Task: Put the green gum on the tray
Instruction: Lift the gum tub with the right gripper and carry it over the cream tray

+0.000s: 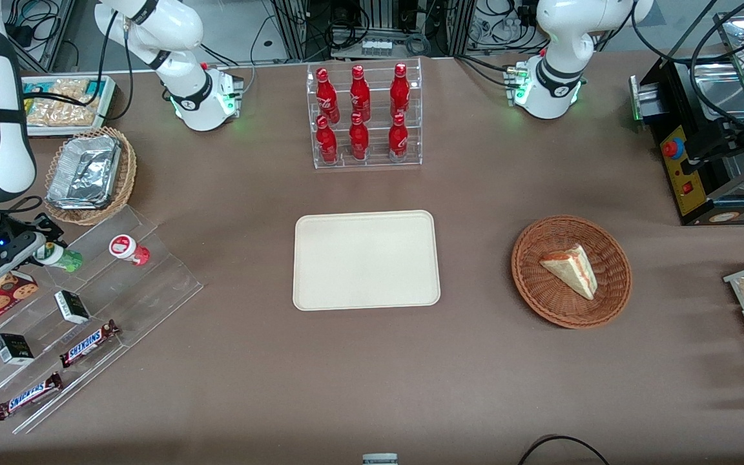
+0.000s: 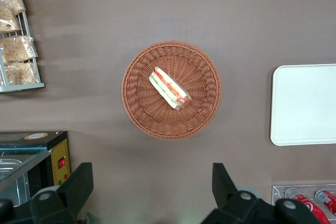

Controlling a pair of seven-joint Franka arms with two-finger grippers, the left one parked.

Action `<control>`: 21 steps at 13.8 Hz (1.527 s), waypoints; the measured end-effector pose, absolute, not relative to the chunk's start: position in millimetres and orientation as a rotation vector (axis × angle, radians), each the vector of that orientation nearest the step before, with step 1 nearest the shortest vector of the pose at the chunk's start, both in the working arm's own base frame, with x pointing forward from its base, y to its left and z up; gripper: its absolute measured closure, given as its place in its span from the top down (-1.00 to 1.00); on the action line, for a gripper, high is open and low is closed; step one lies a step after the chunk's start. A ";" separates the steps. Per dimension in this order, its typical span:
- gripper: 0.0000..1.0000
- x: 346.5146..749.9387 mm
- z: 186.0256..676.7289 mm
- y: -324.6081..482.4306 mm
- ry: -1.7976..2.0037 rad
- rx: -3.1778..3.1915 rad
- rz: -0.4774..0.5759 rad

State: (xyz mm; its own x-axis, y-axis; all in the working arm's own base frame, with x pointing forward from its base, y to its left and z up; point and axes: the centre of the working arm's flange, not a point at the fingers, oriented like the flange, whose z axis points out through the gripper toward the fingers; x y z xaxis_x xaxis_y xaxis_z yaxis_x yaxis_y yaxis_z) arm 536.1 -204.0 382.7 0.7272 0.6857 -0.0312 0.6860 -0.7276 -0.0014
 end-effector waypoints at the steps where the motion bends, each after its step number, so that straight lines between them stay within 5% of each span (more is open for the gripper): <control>1: 0.18 536.5 386.3 -203.9 1.155 2.909 -0.043; 9: 0.18 552.2 450.6 -156.1 1.150 2.938 -0.085; 21: 0.18 566.6 446.0 60.4 0.810 3.026 -0.163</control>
